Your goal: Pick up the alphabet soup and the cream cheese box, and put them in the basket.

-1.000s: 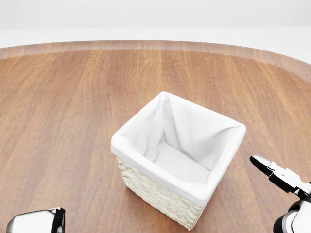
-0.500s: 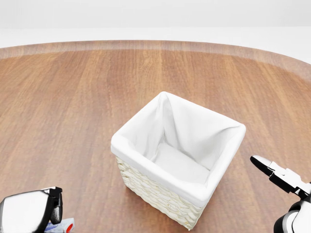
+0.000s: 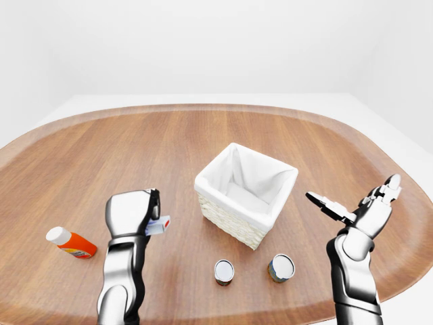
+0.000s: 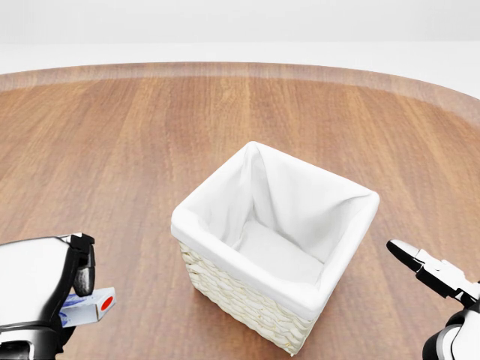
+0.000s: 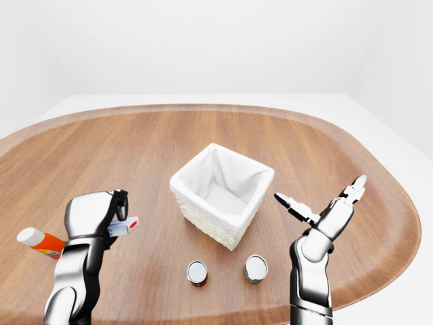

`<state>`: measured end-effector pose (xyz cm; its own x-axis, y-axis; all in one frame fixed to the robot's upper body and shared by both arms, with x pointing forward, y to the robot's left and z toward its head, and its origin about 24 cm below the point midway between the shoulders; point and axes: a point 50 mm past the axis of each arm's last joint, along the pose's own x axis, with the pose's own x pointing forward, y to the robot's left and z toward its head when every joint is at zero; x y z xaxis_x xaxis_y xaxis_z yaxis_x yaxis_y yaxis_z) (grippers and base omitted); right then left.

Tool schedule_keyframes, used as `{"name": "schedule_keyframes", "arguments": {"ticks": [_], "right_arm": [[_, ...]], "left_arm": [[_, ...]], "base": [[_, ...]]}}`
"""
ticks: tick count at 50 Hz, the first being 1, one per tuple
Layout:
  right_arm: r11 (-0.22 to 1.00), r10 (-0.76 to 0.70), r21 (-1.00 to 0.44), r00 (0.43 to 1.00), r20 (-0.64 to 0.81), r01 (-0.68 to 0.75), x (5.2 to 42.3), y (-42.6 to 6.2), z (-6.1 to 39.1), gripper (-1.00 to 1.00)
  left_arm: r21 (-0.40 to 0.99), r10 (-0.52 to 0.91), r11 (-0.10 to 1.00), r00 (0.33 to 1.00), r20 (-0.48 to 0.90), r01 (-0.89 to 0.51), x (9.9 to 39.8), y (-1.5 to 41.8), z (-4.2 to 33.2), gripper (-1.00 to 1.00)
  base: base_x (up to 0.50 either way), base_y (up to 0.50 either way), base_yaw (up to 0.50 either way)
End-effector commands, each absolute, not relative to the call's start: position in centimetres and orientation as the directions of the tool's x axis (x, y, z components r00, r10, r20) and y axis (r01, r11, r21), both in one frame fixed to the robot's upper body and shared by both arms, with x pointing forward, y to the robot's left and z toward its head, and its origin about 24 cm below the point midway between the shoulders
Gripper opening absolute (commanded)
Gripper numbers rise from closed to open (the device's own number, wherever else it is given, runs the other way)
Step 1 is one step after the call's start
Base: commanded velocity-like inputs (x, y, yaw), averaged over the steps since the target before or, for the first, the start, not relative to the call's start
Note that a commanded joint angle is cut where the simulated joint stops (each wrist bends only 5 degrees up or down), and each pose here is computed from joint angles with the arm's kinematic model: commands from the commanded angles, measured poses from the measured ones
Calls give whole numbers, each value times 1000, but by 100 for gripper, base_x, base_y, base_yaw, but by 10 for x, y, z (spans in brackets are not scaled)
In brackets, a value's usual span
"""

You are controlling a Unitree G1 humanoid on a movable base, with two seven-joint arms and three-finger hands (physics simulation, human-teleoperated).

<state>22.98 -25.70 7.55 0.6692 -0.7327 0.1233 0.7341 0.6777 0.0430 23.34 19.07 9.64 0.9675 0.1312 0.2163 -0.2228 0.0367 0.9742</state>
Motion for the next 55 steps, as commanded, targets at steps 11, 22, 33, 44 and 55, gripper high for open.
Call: {"name": "schedule_keyframes", "arguments": {"ticks": [11, 22, 33, 44, 55], "right_arm": [[677, -734, 46, 669, 121, 734, 230, -257, 75, 100], [678, -733, 49, 669, 122, 734, 230, -257, 76, 100], [678, -733, 51, 670, 120, 733, 230, -257, 76, 100], [676, -735, 49, 668, 119, 735, 228, -257, 77, 100], [677, -734, 50, 669, 118, 734, 228, -256, 78, 100]], "left_arm": [[954, 45, -31, 953, 299, -298, 251, 162, 158, -100], [944, -48, -28, 944, 327, -329, 266, 124, 210, -100], [939, -73, -51, 939, 336, -340, 280, 108, 243, -100], [937, -125, -55, 933, 336, -345, 285, 84, 256, -100], [938, -170, -49, 929, 330, -342, 290, 62, 260, -100]], "base": [[0, 0, 0], [0, 0, 0], [0, 0, 0], [0, 0, 0], [0, 0, 0]]}}
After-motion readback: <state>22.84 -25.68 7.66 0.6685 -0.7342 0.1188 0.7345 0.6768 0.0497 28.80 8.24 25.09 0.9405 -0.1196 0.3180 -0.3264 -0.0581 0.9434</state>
